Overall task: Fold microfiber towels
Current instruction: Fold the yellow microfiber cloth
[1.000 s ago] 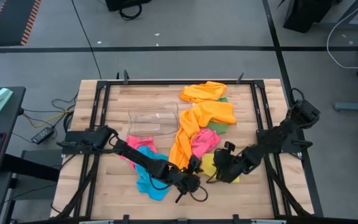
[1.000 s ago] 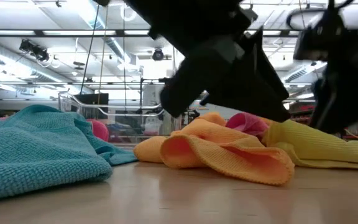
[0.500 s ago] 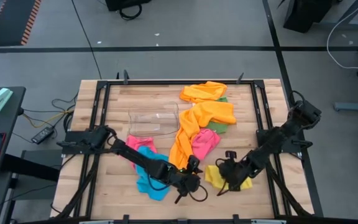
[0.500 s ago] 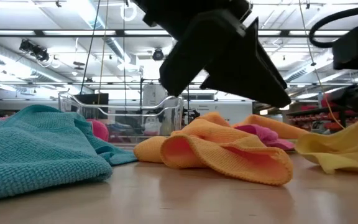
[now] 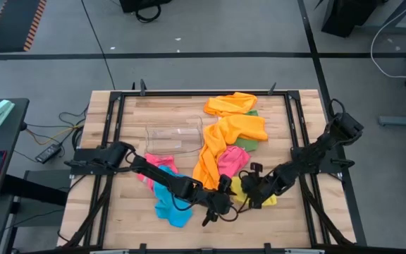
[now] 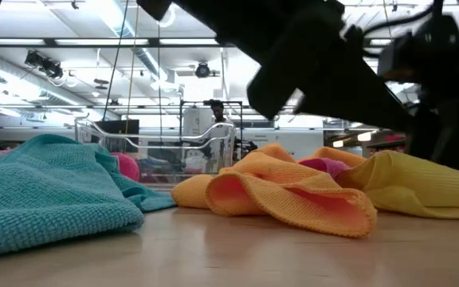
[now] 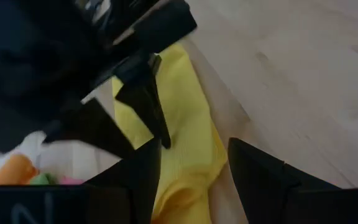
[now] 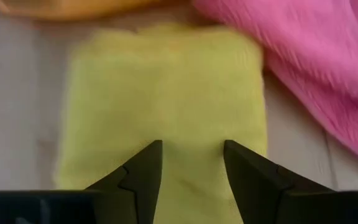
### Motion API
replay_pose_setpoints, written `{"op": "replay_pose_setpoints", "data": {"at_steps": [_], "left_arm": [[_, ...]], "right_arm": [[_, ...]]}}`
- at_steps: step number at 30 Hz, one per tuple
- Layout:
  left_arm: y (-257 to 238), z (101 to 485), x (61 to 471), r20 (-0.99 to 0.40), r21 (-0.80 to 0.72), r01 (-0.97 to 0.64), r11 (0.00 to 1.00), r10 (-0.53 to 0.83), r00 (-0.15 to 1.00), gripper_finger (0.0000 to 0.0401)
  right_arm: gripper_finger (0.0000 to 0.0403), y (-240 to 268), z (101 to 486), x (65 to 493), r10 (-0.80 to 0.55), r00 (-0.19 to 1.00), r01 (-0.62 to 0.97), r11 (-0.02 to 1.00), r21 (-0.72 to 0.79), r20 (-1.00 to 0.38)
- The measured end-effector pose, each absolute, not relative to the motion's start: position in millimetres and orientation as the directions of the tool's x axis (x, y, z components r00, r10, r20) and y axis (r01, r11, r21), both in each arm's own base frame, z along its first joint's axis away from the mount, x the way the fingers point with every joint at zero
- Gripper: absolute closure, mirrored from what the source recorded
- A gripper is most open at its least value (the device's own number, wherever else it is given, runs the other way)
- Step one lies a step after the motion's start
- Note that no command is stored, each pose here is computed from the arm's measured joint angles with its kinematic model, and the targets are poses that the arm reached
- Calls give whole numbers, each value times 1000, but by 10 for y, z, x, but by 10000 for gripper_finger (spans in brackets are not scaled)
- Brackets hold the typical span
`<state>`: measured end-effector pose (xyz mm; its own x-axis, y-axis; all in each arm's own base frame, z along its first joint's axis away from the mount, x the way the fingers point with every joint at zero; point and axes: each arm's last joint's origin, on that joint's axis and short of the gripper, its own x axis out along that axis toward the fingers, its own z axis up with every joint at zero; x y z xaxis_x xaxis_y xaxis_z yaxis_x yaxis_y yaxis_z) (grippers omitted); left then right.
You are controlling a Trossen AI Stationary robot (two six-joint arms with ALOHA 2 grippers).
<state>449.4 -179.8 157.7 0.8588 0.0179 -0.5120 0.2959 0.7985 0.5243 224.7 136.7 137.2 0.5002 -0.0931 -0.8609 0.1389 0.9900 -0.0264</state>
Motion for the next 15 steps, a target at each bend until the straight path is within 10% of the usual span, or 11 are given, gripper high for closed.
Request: {"op": "replay_pose_setpoints", "data": {"at_steps": [15], "left_arm": [[-1616,1487,4596,-525,522,359,774,-41,850,206]], "right_arm": [[211,1672,1692,1967,-23,472,41,999,-4,-881]]}}
